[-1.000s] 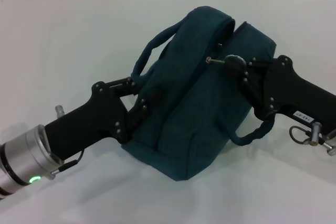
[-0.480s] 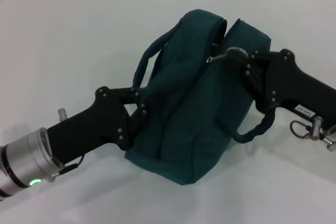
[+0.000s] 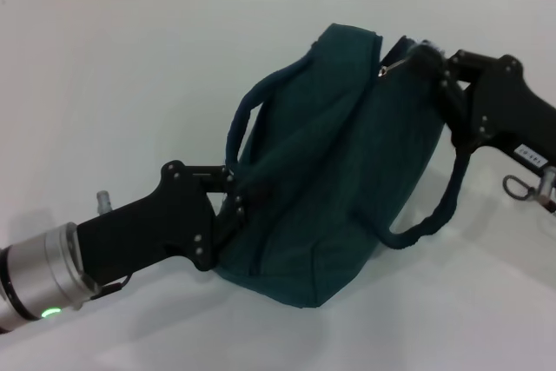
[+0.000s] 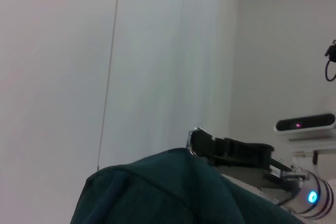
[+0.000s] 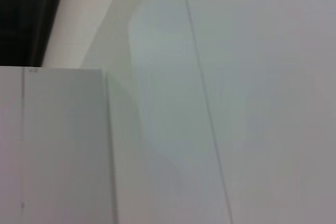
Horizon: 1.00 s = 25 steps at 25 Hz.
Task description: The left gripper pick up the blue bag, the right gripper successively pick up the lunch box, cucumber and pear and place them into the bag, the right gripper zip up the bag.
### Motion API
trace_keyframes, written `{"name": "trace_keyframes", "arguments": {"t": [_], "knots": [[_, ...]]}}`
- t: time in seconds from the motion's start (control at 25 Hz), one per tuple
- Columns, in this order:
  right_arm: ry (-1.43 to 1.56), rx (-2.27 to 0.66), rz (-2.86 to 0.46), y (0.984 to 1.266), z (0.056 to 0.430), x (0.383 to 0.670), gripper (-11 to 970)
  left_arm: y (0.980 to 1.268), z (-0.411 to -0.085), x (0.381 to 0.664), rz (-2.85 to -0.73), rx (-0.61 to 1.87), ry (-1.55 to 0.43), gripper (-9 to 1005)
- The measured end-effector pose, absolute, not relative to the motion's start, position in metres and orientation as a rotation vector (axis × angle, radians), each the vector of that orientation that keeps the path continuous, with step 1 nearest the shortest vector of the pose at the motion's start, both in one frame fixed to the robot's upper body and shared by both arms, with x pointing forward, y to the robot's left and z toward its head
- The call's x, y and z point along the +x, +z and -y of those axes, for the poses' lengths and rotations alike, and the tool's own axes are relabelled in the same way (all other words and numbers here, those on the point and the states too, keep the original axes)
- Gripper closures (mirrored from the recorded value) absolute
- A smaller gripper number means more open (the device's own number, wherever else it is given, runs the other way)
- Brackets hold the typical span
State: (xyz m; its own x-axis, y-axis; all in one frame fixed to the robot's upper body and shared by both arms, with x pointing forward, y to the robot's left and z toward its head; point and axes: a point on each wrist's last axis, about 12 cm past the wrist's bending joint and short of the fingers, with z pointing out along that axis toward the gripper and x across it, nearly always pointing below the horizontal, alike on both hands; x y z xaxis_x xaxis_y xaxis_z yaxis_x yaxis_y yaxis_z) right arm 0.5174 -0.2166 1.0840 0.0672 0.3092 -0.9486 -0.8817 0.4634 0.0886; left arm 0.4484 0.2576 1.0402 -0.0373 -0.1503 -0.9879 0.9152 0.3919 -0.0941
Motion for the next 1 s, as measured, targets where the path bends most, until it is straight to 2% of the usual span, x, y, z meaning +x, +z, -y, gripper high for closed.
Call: {"name": "trace_keyframes", "arguments": {"t": [0.32, 0.56, 1.0], "knots": [[0.956, -0.589, -1.188, 1.083, 0.224, 0.521, 951, 1.04, -0.268, 0.446, -1.334, 0.737, -0.977, 907], [0.963, -0.585, -1.165, 1.082, 0.23, 0.512, 951, 1.042, -0.279, 0.45, -1.336, 0.658, -0.901, 899], [0.888, -0.515, -1.234, 1.068, 0.25, 0.502, 951, 1.045, -0.287, 0.459, -1.348, 0.679, -0.843, 884]]}}
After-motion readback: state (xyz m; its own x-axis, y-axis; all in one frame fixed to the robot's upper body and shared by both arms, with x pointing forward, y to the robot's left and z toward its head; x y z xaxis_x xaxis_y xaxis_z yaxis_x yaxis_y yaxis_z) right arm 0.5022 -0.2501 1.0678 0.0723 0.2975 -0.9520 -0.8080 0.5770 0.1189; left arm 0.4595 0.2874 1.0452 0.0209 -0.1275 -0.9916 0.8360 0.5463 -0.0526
